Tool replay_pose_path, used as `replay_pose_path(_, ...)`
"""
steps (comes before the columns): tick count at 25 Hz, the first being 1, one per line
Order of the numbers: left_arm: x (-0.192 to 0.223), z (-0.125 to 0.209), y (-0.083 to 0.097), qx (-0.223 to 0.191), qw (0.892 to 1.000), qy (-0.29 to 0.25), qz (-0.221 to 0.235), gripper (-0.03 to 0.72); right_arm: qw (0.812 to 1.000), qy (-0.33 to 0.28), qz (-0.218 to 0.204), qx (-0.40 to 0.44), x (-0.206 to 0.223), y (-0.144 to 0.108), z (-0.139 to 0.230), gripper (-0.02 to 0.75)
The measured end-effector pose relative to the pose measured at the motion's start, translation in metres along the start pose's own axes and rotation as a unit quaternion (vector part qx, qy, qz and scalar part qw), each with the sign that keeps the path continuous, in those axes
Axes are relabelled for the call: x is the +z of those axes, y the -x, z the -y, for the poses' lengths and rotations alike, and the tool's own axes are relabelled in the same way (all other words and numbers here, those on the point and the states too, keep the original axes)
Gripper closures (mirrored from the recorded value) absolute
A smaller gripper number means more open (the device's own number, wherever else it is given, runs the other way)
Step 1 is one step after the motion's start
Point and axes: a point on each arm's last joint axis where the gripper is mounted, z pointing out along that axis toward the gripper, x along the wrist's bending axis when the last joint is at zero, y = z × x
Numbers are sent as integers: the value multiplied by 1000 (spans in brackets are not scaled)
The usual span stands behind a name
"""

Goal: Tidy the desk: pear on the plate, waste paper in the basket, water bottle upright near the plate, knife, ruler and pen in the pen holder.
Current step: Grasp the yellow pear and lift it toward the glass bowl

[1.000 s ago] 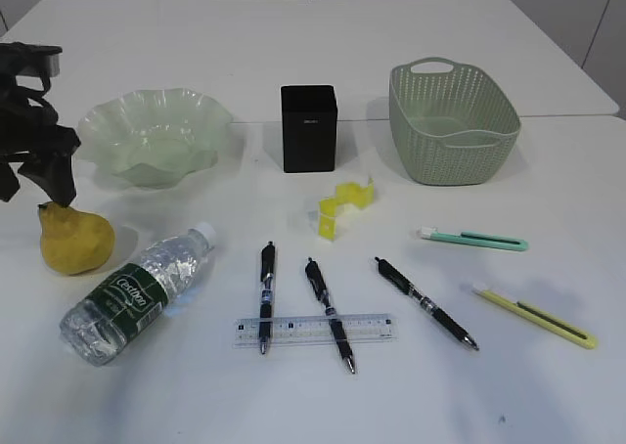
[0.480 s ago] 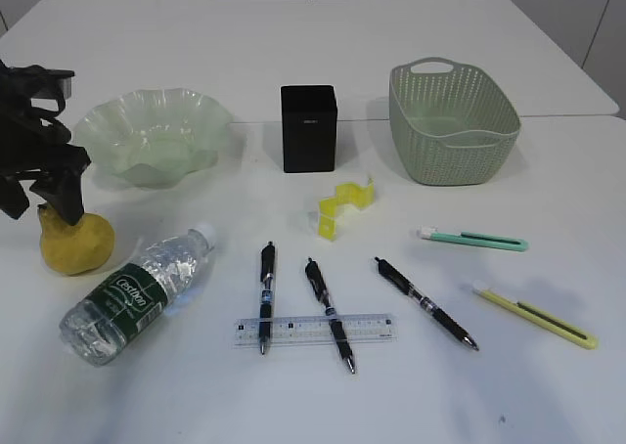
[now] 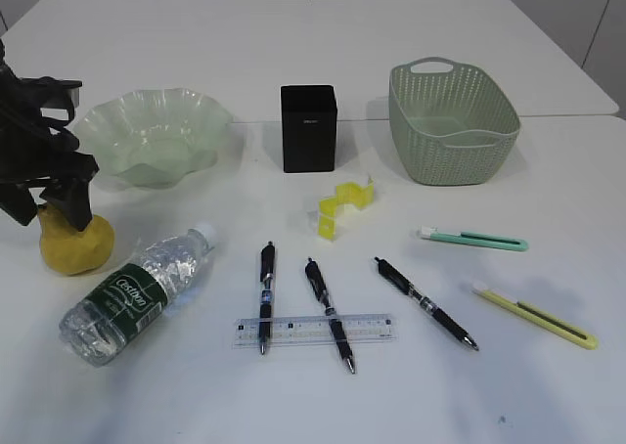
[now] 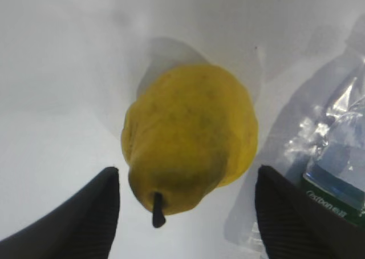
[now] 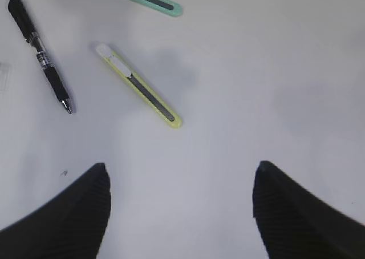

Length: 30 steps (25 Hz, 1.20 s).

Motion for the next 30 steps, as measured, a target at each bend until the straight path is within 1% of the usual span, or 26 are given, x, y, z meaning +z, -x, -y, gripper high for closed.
replay_pose_path(7,-1,-2,0,-1,1000,12,1,161,1000,7,-1,1,0,0,-1,162)
replay_pose_path(14,-6,-9,3,-10,999,28,18,161,1000,8,-1,1,0,0,-1,162)
replay_pose_path(26,10,-5,3,-10,1000,-17,20,161,1000,9,-1,3,0,0,-2,162)
replay_pose_path(30,16,-6,2,-11,999,-25,21,161,1000,9,-1,3,0,0,-2,162)
